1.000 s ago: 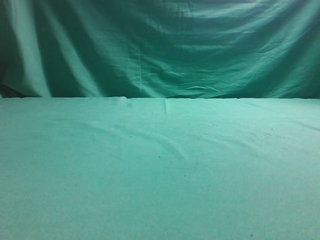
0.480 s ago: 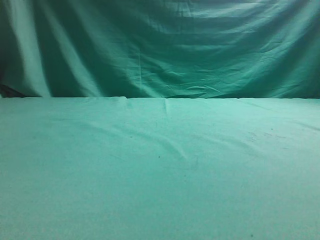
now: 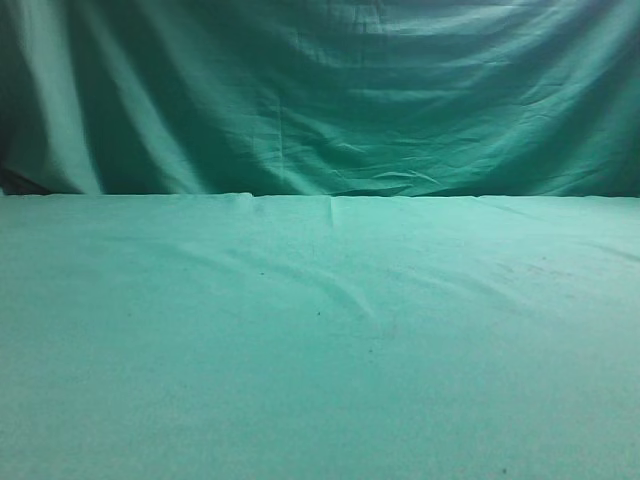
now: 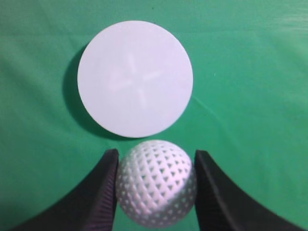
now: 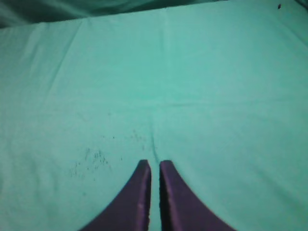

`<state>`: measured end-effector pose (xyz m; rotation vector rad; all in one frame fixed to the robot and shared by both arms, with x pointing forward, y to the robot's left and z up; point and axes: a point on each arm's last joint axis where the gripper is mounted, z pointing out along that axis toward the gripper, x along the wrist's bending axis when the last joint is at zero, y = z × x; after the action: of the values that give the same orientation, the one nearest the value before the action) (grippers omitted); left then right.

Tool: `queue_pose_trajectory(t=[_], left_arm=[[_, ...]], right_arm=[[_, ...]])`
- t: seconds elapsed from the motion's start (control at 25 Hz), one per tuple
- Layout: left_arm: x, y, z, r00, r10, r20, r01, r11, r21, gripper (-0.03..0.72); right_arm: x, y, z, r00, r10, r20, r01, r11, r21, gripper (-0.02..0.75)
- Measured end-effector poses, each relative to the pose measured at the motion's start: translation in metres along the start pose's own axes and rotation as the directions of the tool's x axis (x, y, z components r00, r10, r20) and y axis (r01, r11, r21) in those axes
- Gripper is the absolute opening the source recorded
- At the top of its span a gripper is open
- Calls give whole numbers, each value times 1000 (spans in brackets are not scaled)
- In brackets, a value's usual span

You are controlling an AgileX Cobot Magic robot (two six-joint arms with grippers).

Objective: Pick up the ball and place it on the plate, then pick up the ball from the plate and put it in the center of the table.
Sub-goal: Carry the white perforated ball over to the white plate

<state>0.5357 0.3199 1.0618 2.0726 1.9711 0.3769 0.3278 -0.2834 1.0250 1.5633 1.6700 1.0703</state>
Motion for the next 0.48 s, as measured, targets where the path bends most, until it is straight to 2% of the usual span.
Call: queue_pose_trajectory(t=[0.2, 0.32, 0.48], left_arm=[[4, 9, 23, 1000, 3, -16, -3, 1000, -11, 309], [9, 11, 38, 999, 19, -38, -18, 1000, 19, 309], [11, 12, 55, 999, 24, -45, -22, 998, 53, 309]], right_arm=[[2, 9, 3, 989, -143, -28, 145, 973, 179, 57], [4, 20, 8, 987, -156, -50, 163, 941, 297, 57], [9, 34, 18, 981, -169, -92, 191, 901, 390, 57]])
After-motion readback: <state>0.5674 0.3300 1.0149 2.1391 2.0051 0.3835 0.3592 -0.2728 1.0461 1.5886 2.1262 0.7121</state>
